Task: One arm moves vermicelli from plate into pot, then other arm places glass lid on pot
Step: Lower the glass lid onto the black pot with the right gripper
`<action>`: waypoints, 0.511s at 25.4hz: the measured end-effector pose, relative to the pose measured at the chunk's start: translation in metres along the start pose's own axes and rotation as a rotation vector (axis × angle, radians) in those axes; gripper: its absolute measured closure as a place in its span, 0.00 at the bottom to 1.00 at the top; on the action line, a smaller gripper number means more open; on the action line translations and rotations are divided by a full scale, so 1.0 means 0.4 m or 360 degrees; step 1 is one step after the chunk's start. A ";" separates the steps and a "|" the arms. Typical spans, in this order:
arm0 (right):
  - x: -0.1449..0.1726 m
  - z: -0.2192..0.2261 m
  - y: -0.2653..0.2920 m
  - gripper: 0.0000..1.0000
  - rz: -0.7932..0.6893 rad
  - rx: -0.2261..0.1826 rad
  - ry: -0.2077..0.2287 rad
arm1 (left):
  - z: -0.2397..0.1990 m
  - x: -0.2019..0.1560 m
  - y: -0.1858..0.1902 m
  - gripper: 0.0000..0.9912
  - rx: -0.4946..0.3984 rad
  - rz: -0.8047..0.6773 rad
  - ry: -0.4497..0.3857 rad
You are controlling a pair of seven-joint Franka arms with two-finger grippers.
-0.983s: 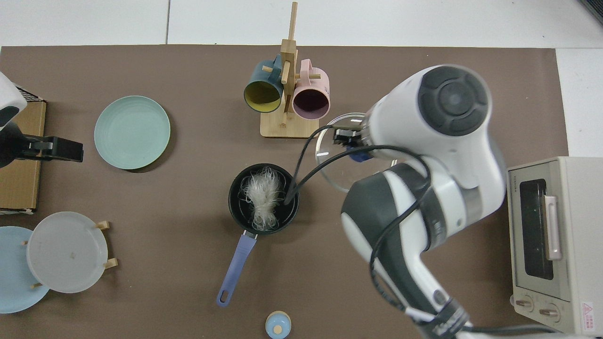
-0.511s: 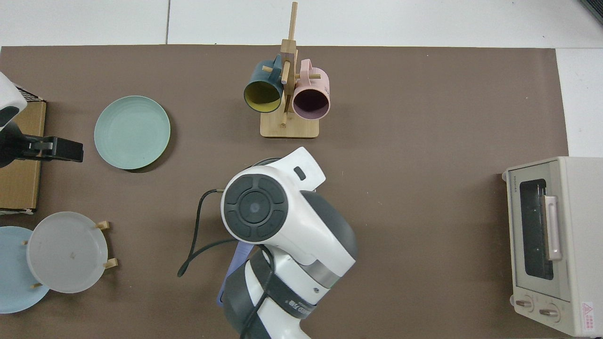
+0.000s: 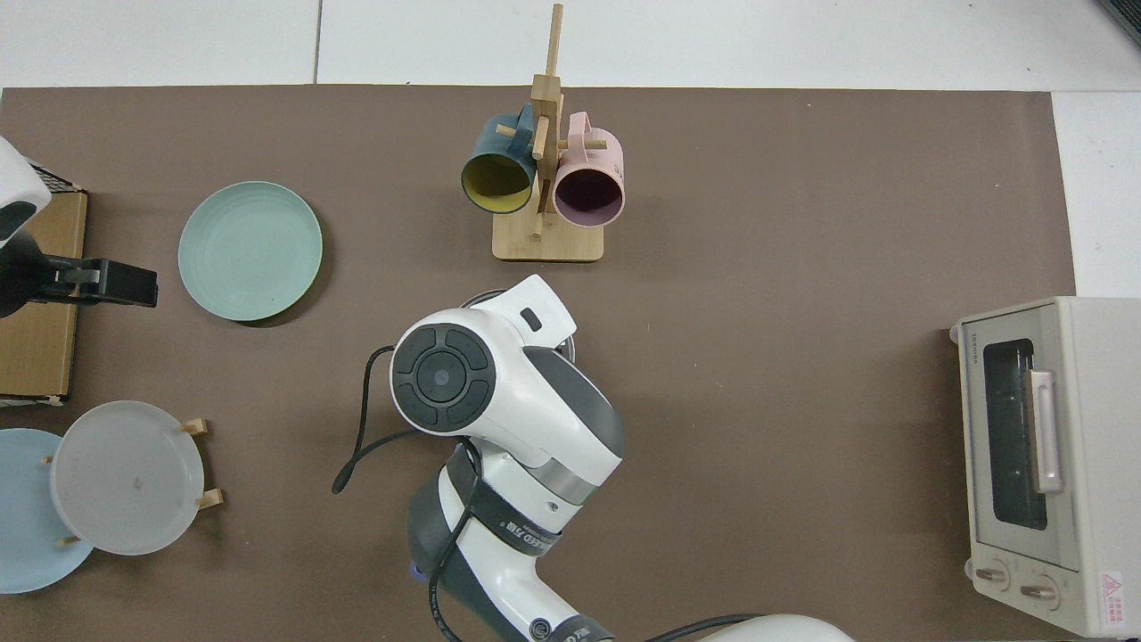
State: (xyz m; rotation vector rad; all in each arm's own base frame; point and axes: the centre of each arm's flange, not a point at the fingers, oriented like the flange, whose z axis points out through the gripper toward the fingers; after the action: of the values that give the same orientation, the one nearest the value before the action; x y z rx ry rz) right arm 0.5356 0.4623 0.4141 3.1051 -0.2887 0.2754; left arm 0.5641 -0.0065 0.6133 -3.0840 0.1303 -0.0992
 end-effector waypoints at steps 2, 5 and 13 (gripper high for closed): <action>-0.003 -0.001 -0.003 0.34 -0.0003 0.0004 0.0001 | 0.000 0.000 0.000 0.00 0.0000 0.0000 0.0000; -0.010 0.005 -0.008 0.34 -0.0011 0.0016 0.0004 | 0.000 0.000 0.000 0.00 0.0000 0.0000 0.0000; -0.017 0.015 -0.011 0.34 -0.0019 0.0025 0.0005 | 0.000 0.000 0.000 0.00 0.0000 0.0000 0.0000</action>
State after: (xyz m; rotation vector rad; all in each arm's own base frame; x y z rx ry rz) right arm 0.5309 0.4676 0.4072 3.1205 -0.2694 0.2833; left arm 0.5641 -0.0065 0.6133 -3.0840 0.1303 -0.0991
